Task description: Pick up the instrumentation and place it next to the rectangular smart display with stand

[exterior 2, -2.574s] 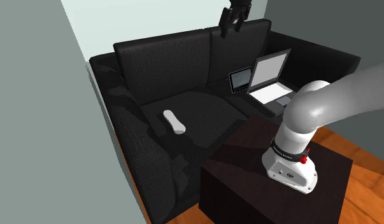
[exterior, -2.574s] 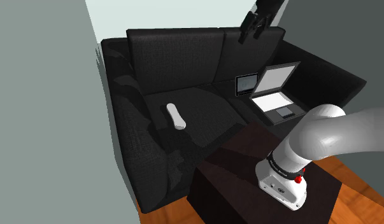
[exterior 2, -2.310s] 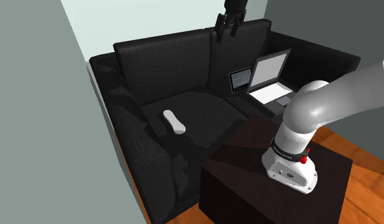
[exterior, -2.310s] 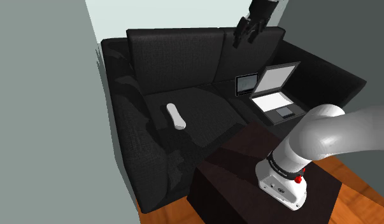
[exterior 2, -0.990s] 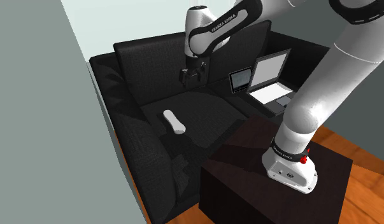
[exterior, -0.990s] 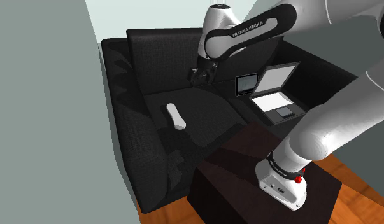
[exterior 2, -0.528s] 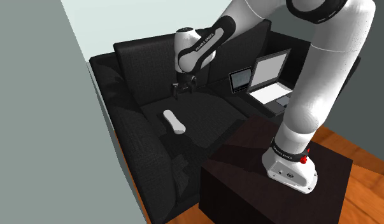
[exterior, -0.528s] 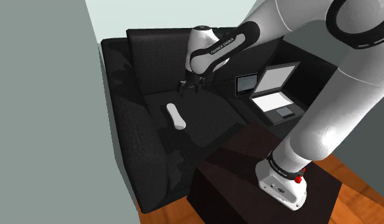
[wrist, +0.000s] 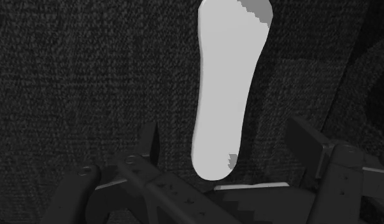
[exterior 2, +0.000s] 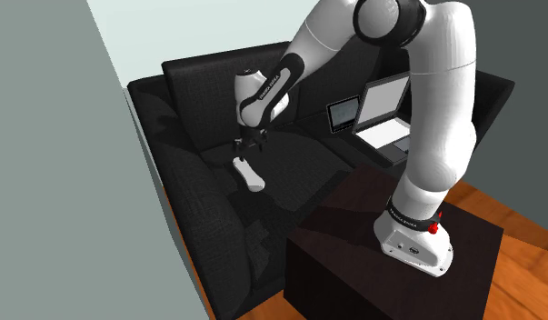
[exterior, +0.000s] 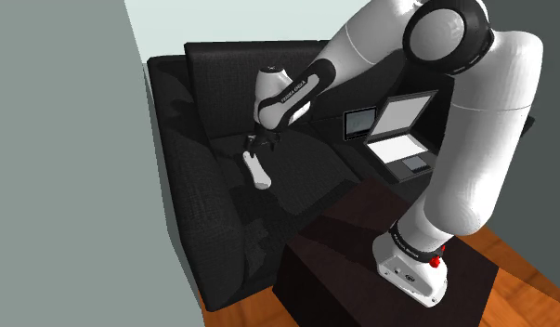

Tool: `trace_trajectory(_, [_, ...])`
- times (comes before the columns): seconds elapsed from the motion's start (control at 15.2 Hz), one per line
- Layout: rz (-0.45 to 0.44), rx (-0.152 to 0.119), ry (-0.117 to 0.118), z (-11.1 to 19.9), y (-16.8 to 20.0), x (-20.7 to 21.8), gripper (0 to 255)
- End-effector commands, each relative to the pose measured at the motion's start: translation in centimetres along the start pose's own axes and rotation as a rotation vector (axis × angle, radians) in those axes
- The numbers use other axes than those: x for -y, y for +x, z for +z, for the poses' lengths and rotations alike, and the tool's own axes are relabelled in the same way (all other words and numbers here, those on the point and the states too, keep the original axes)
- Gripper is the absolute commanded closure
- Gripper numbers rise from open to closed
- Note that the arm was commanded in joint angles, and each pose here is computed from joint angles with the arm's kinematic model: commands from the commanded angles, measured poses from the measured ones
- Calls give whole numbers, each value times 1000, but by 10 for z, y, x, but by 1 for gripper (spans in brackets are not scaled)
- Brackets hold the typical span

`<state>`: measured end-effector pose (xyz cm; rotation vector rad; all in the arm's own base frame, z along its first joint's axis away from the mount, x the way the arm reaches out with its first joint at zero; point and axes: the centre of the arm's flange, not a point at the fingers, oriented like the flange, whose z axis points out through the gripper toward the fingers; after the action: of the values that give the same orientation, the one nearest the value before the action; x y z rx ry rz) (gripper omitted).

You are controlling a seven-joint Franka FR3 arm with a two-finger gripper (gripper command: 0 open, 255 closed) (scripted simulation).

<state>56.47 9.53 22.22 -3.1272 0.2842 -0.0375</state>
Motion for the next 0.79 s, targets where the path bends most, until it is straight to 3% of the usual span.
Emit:
trace_trajectory(0.0, [9,10,2,25,9,8,0])
trace_trajectory(0.13, [17,21,3,49,18,16,0])
trace_trajectory(0.73, [17,21,3,90,18,16,0])
